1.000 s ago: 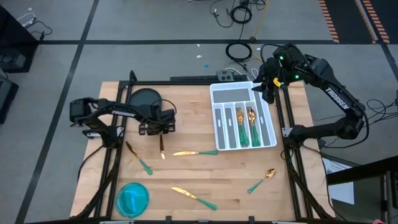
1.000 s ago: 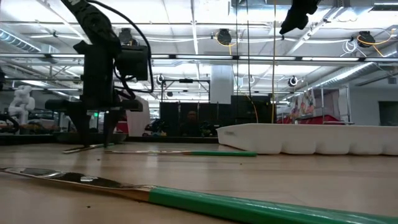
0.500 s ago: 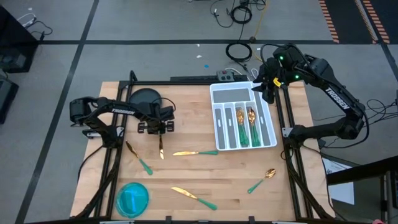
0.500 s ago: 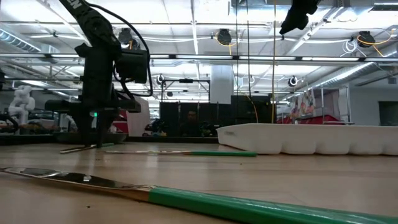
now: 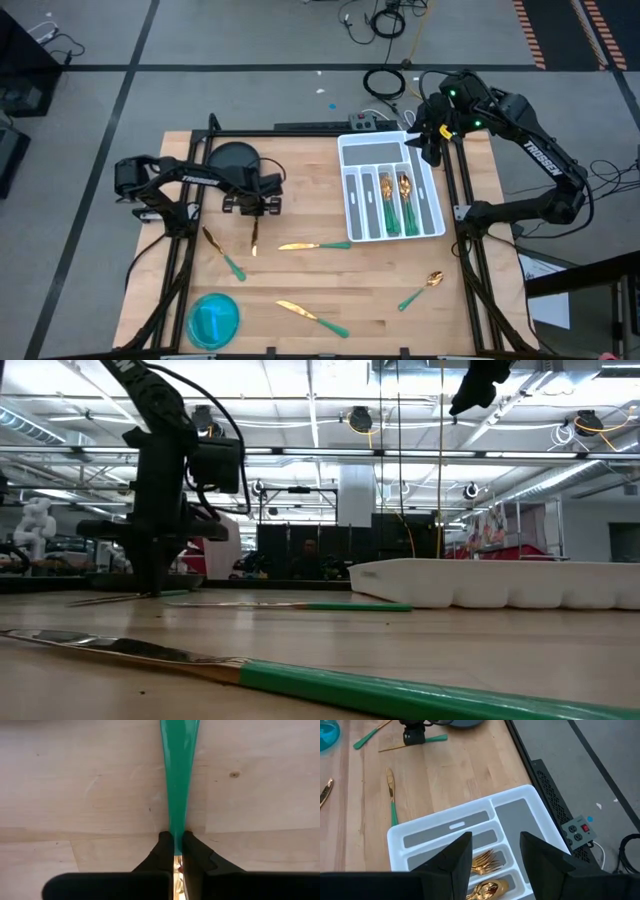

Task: Sort silverware
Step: Put the green knife into the white silverware organizer

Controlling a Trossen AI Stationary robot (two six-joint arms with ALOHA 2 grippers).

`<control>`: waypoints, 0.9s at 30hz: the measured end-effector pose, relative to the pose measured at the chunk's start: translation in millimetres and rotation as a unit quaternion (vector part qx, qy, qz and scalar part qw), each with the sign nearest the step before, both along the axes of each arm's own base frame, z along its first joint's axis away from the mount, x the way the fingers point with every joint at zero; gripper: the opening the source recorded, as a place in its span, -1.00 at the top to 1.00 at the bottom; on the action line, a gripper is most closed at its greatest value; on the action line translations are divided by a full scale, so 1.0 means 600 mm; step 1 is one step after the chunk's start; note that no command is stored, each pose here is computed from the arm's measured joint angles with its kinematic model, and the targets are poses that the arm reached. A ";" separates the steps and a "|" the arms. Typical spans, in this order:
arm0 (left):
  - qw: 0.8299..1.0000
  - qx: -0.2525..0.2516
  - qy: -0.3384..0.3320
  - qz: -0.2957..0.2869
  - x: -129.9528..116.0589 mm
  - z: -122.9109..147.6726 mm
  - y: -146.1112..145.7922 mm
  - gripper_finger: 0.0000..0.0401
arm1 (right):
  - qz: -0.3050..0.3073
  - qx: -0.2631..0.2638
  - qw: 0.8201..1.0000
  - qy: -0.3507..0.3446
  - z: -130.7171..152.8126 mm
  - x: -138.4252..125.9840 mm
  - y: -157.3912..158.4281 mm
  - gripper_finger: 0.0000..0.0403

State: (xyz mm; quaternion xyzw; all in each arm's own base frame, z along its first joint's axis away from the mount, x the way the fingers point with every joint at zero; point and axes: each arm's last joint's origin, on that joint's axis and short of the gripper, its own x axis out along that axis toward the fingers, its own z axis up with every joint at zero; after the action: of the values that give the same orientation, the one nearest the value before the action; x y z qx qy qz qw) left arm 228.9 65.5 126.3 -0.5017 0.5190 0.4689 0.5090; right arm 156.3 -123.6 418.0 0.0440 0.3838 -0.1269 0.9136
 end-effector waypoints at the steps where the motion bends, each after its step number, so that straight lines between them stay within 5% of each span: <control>1: 1.000 0.002 0.001 -0.004 0.001 0.001 -0.001 0.93 | -0.001 0.000 1.000 -0.001 0.000 0.000 0.000 0.21; 27: 0.991 0.051 -0.091 -0.080 0.079 0.081 0.009 0.93 | 0.001 -0.005 1.000 -0.001 0.001 0.000 -0.001 0.21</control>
State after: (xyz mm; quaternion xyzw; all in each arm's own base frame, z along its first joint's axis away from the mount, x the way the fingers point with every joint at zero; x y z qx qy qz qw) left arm 276.1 70.8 174.8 -0.4722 0.4847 0.4048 0.6150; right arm 156.6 -124.0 418.3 0.0391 0.3824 -0.1279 0.9143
